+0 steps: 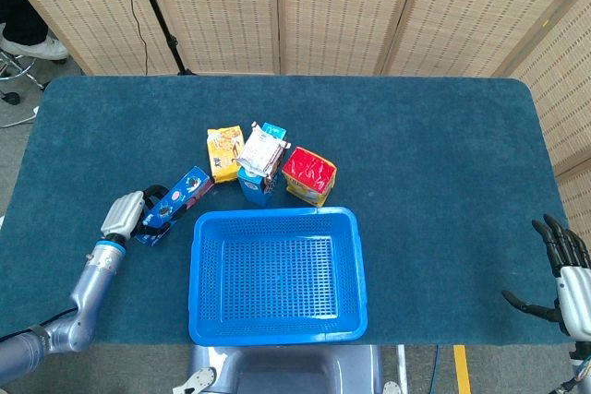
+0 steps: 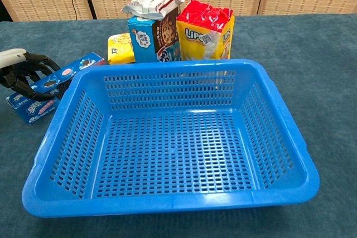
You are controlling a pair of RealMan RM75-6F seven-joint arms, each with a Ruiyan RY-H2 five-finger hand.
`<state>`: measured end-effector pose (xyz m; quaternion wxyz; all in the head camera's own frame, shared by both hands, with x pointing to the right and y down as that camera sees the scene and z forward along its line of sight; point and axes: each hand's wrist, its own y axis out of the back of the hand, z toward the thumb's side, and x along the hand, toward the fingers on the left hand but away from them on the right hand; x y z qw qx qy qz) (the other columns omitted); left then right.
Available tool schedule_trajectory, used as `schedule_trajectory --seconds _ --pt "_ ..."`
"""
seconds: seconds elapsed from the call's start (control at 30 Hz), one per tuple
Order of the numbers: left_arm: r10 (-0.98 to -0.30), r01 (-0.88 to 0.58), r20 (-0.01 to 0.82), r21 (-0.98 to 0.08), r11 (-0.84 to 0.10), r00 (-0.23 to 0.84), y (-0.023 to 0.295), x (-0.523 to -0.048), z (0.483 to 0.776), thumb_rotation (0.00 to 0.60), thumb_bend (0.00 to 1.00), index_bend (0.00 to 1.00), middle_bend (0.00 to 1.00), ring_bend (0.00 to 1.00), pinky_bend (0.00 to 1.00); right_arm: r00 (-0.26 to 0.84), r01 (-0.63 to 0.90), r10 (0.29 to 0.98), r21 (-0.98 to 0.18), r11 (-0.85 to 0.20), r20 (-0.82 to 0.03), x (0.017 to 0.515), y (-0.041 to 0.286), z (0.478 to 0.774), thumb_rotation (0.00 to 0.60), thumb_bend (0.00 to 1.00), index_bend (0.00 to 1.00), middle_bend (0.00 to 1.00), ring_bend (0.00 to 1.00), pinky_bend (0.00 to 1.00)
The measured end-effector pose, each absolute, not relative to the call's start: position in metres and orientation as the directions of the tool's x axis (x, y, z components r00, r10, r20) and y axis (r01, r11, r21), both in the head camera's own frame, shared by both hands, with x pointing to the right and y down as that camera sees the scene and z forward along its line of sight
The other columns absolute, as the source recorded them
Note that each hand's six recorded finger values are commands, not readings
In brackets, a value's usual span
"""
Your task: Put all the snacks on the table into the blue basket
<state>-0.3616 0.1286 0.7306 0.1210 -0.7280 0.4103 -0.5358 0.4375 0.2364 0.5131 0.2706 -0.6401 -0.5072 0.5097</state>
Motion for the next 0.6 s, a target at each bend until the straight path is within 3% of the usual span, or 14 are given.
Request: schedule_trajectory --seconds 0.2,0.37,0.47,0.6 --pt "-0.768 -0.519 0.637 -0.634 -0.573 0.068 0.12 -0.372 0.719 0.6 0.33 0.59 0.46 0.54 0.64 -0.029 0.372 0.924 -0.862 -0.343 -0.38 0.436 0.237 0.513 0.6 0.0 0.0 0.0 0.0 0.0" --pt "-0.821 -0.585 0.565 -0.641 -0.497 0.078 0.108 -0.389 0.692 0.6 0.33 0.58 0.46 0.54 0.64 -0.023 0.366 0.921 -0.861 -0.353 -0.388 0.433 0.238 0.515 0.6 0.0 0.0 0.0 0.0 0.0" --pt "-0.85 -0.595 0.512 -0.647 -0.477 0.125 0.102 -0.395 0.669 0.6 0.32 0.57 0.46 0.53 0.64 -0.018 0.361 0.92 -0.861 -0.359 -0.391 0.431 0.238 0.517 0.6 0.0 0.0 0.0 0.0 0.0" --pt "-0.857 -0.549 0.435 -0.661 -0.512 0.277 0.103 -0.384 0.64 0.6 0.32 0.57 0.46 0.53 0.64 -0.011 0.355 0.917 -0.859 -0.369 -0.398 0.428 0.239 0.519 0.6 0.0 0.0 0.0 0.0 0.0"
